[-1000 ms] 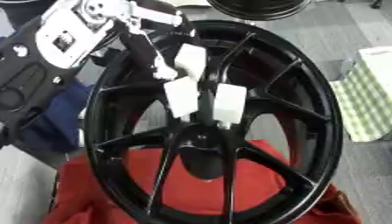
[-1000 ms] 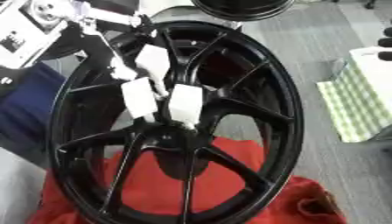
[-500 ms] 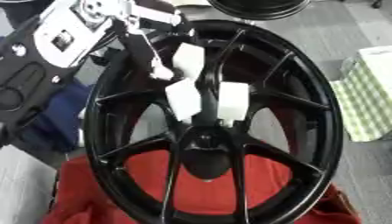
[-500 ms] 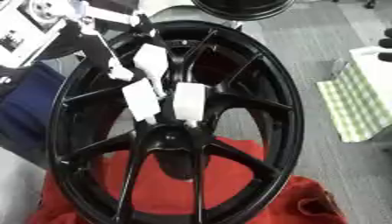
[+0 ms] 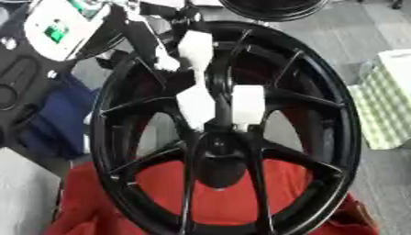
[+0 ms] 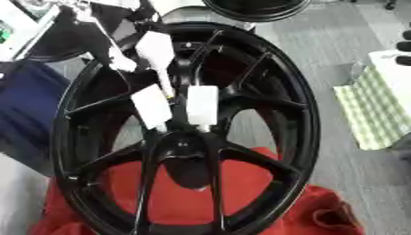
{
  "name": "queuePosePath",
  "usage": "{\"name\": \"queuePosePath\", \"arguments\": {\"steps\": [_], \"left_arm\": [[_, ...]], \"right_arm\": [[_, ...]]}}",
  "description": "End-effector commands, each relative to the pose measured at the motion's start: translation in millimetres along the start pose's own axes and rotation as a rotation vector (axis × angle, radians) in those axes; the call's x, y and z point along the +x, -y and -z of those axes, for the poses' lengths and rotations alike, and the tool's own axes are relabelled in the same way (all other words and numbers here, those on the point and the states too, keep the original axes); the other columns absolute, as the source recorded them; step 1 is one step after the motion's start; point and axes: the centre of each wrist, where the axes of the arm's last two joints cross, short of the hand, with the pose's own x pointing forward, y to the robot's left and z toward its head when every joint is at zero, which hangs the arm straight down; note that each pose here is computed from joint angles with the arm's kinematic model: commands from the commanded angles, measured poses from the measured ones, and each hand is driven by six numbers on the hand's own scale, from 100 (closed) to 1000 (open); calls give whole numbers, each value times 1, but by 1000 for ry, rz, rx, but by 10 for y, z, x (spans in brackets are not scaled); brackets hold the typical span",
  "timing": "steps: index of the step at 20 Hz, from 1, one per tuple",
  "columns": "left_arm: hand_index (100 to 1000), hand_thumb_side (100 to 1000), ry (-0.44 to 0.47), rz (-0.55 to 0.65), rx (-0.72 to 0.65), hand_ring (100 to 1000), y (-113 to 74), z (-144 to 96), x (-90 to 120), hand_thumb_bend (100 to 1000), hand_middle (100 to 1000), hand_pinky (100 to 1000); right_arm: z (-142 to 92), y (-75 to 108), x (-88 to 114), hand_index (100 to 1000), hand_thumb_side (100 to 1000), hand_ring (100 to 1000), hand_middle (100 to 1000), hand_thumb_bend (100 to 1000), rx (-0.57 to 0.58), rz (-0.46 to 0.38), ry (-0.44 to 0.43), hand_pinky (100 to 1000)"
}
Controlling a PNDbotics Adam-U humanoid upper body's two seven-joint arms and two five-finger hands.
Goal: Pull the pin out of the wheel hub.
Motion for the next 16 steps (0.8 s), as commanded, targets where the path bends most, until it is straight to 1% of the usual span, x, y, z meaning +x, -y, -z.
{"name": "queuePosePath", "arguments": {"steps": [1,2,3,4,7,10,11,14,16], "left_arm": [[446,100,-12,17,70,599,-230,-267,58,185,405,723],[446,100,-12,14,81,599,-257,-312,59,180,405,723],[447,100,-13,10,97,599,-290,-376,54,124,405,723],[448,100,-17,6,113,600,-320,-442,45,169,405,724],[450,100,-54,-19,177,603,-409,-754,-57,154,407,729],[455,100,-130,-49,257,606,-435,-1188,-241,138,409,734],[455,100,-167,-61,291,607,-425,-1373,-317,132,410,736],[458,100,-255,-93,392,606,-341,-1879,-491,117,408,735],[458,100,-307,-119,451,605,-249,-2200,-581,109,406,734]], "right_arm": [[29,45,66,713,740,700,637,100,-8,-8,29,682],[28,46,64,713,740,701,638,100,-9,-8,28,682],[25,49,61,712,740,700,638,100,-10,-9,27,682],[23,51,58,712,739,700,638,100,-10,-9,26,682],[17,72,47,712,735,700,637,100,-16,-17,25,682],[14,110,37,712,730,700,637,100,-26,-32,26,682],[12,127,32,712,728,700,637,100,-30,-39,25,682],[10,175,23,713,721,700,638,100,-42,-59,27,682],[11,207,18,713,717,701,638,100,-54,-72,30,682]]}}
